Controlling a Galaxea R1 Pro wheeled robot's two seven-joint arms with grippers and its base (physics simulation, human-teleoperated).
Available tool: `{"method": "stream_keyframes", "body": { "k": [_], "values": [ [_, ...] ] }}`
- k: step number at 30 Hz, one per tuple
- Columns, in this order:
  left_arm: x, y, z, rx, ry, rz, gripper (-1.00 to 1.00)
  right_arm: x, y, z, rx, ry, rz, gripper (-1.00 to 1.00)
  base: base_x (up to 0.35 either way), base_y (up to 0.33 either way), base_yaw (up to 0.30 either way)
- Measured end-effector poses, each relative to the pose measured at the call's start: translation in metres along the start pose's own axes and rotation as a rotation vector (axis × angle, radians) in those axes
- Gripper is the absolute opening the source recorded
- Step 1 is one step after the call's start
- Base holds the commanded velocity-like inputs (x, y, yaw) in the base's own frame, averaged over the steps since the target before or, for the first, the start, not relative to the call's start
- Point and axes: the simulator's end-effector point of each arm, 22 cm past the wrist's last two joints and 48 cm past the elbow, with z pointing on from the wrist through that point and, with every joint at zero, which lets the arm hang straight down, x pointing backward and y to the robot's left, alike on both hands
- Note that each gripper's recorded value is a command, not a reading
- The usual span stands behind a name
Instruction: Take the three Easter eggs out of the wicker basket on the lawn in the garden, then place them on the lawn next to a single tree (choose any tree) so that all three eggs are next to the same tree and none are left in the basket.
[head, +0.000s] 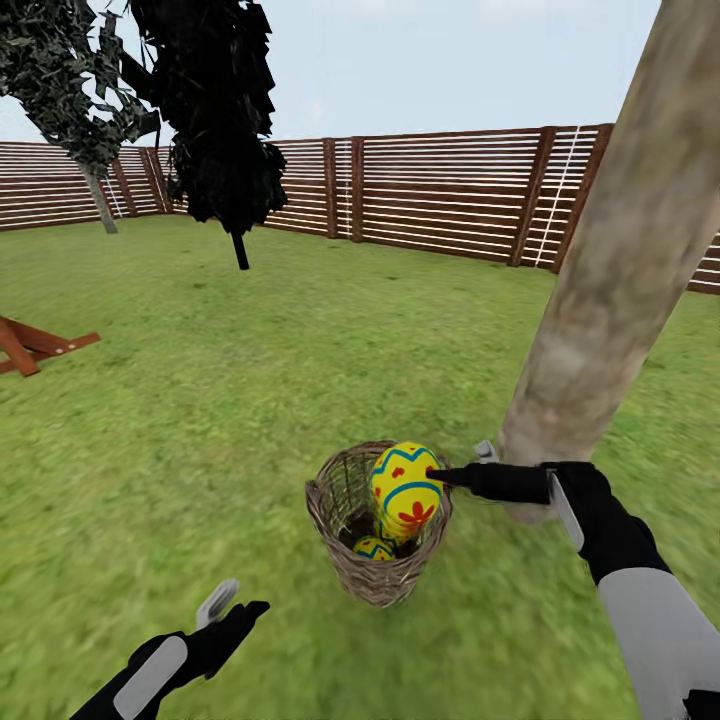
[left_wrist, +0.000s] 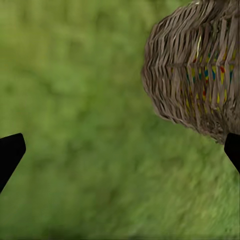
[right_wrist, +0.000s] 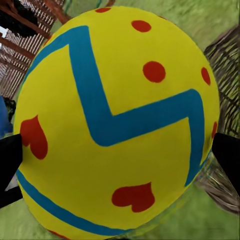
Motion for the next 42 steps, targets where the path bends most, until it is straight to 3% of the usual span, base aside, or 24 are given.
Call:
{"method": "stream_keyframes", "body": {
  "k": [4, 12, 19, 22, 30, 36, 40, 42],
  "values": [
    [0.000, -0.002, 0.000, 0.005, -0.002, 0.001, 1.00, 0.002, -0.005, -0.004, -0.017, -0.021, 0.043, -1.00, 0.000, 0.000, -0.138],
    [-0.002, -0.006, -0.002, 0.011, -0.007, 0.006, 1.00, 0.003, -0.004, -0.005, -0.017, -0.022, 0.052, -1.00, 0.000, 0.000, -0.209],
    [-0.003, -0.009, -0.004, 0.017, -0.011, 0.010, 1.00, 0.017, -0.019, -0.002, 0.013, -0.008, 0.071, -1.00, 0.000, 0.000, -0.210],
    [-0.004, -0.010, -0.005, 0.019, -0.014, 0.011, 1.00, 0.039, -0.048, -0.014, 0.061, 0.009, 0.087, -1.00, 0.000, 0.000, -0.210],
    [-0.006, -0.014, -0.007, 0.025, -0.019, 0.015, 1.00, 0.033, -0.065, -0.053, 0.115, -0.006, 0.067, -1.00, 0.000, 0.000, -0.210],
    [-0.007, -0.017, -0.008, 0.031, -0.023, 0.017, 1.00, 0.041, -0.080, -0.065, 0.162, 0.006, 0.076, -1.00, 0.000, 0.000, -0.210],
    [-0.008, -0.019, -0.010, 0.034, -0.025, 0.020, 1.00, 0.068, -0.105, -0.069, 0.231, 0.055, 0.018, -1.00, 0.000, 0.000, -0.210],
    [-0.009, -0.020, -0.010, 0.036, -0.028, 0.020, 1.00, 0.077, -0.125, -0.071, 0.303, 0.061, -0.001, -1.00, 0.000, 0.000, -0.210]
  ]
}}
